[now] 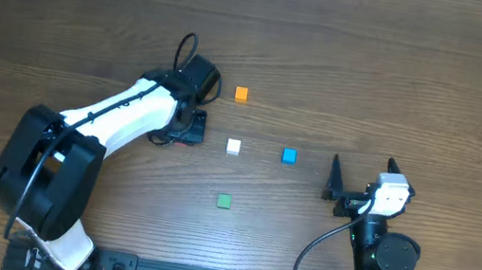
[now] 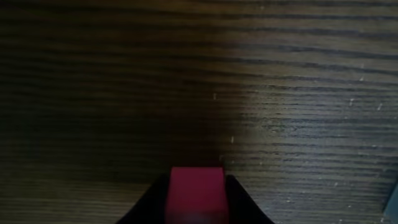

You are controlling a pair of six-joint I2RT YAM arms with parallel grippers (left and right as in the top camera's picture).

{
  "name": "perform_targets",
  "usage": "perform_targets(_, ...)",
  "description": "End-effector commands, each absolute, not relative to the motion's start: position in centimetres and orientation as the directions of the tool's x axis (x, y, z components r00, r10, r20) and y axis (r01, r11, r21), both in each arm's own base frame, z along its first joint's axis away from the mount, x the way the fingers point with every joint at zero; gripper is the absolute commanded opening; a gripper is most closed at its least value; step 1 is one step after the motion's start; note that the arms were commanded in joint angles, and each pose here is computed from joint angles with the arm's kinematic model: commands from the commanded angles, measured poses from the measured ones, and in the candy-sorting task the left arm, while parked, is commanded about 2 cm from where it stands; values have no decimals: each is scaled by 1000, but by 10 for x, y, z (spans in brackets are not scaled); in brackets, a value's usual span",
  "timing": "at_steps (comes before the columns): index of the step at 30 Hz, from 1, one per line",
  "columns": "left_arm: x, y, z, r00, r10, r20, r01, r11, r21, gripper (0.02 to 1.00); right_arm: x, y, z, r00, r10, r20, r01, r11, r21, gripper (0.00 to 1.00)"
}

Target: Stack Cubes

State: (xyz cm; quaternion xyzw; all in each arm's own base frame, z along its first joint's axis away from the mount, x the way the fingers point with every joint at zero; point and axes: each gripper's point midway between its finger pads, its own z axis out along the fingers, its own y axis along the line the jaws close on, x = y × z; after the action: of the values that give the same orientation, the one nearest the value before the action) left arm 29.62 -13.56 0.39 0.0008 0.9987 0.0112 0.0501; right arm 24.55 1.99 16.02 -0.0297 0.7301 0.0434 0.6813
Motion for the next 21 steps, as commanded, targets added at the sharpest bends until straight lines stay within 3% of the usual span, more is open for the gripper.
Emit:
perform_targets(1, 297, -134, 3, -995, -2, -96, -5, 1000, 21, 97, 245, 22, 158, -70, 7, -998, -115, 993, 16, 993)
perform_targets(4, 302, -139, 13, -992, -36, -125, -36, 999, -2, 40, 245, 22, 158, -70, 7, -998, -115, 993, 16, 991)
perform_targets(15, 315, -199, 101, -973, -125, -196, -110, 990, -88, 40, 245, 22, 158, -70, 7, -998, -115, 993, 16, 993)
perform_targets(21, 305, -229, 110, -965, -162, -207, -137, 982, -133, 38, 245, 22, 158, -70, 7, -998, -115, 993, 16, 993)
